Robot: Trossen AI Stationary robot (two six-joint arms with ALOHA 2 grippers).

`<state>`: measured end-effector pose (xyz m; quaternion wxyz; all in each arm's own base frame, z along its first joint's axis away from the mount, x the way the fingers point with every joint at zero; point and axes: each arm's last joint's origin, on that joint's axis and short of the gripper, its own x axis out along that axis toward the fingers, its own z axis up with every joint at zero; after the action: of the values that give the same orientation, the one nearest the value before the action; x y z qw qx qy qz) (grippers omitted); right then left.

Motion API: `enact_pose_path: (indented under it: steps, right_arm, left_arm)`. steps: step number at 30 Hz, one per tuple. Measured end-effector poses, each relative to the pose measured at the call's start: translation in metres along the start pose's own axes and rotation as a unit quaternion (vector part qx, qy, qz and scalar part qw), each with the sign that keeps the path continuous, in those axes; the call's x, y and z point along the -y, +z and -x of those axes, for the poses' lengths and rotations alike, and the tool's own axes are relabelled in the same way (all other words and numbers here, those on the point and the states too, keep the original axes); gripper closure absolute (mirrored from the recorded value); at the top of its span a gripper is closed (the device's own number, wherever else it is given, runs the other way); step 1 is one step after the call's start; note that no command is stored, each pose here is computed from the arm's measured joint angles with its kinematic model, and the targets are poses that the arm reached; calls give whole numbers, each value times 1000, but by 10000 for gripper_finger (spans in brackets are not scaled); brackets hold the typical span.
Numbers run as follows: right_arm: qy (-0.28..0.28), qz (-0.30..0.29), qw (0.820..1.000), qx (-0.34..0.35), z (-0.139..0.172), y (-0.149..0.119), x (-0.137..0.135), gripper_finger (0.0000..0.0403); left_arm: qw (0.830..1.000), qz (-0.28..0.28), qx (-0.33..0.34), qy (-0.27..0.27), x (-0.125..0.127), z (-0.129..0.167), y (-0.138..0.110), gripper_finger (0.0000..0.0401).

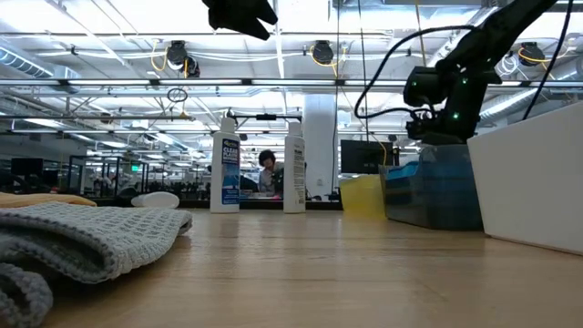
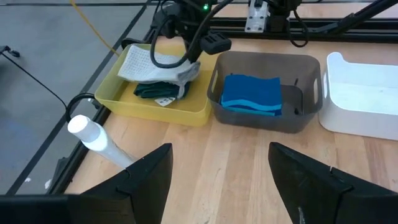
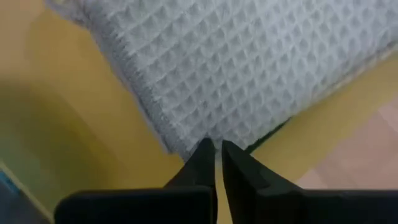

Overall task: Pick & Place Kitchen Items
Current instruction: Put the right gray towel into the yellow bin

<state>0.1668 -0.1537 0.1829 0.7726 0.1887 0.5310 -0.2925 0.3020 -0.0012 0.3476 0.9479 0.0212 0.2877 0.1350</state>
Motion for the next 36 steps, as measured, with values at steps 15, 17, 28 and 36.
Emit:
enact_pose_path:
  steps: [15,17,28,36]
  right_arm:
    - [2,-27,991,133,33,10,-1,402]
    - [5,-23,991,133,27,14,-1,402]
    - [8,-23,999,30,-38,19,-2,402]
    - [5,-17,998,58,-20,19,-1,402]
  left_arm:
    - [1000,1,0,0,0,0,0,132]
    - [1000,2,0,0,0,0,0,132]
    - [1000,2,0,-3,0,0,0,132]
    - [1000,2,0,-4,0,0,0,132]
